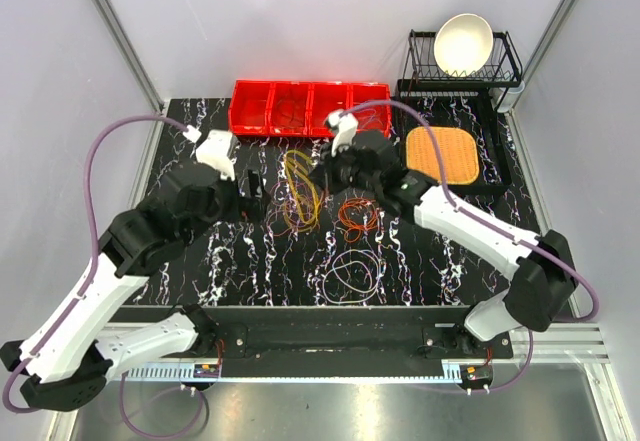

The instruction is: Untangle the cables

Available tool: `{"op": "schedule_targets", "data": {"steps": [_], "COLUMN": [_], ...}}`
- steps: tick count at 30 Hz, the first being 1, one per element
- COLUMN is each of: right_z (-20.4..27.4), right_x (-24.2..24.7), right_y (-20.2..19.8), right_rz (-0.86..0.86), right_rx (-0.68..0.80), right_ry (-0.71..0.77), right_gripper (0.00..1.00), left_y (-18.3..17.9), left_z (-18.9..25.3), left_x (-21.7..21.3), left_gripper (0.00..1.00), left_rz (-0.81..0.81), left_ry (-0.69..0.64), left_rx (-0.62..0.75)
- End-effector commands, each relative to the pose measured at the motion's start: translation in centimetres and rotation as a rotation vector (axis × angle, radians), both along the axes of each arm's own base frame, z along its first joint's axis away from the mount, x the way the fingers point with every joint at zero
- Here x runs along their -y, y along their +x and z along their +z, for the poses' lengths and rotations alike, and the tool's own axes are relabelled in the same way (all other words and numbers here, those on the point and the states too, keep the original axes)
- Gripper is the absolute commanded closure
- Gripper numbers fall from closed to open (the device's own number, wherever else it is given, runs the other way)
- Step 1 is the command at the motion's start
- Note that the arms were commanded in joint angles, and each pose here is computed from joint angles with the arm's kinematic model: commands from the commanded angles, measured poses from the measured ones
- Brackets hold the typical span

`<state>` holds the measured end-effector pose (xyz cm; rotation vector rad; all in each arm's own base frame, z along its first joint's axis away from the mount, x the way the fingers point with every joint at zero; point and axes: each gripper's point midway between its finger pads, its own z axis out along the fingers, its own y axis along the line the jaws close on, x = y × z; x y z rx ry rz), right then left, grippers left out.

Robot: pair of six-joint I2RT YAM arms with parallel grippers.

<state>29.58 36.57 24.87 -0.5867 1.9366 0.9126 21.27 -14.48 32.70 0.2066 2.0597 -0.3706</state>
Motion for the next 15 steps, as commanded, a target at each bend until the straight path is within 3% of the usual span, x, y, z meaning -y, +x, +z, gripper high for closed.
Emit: {"op": "schedule_targets", "data": {"steps": [1,5,15], "right_z": [7.8,7.9,11.5], "right_x": [2.3,2.8,3.8], "right_y": [3.0,5.6,12.7], "right_rz": [-0.14,-0.216,-0.33], "right_rx": [0.075,0.075,0.133], "right_ry": [0.104,0.039,0.047], "right_gripper": [1.0,1.0,1.0], "left_y": [-0.6,-1.6,-2.4], "left_z": [-2.5,-6.3,-9.2], "left_x": [-1.7,-3.3,-4.9], "left_gripper": [0.01,0.01,0.01], "left_rz": [0.094,0.142,0.188], "left_ry": [-0.012,0.016,0.006], "left_rx": [-0.033,-0.072,-0.057]}}
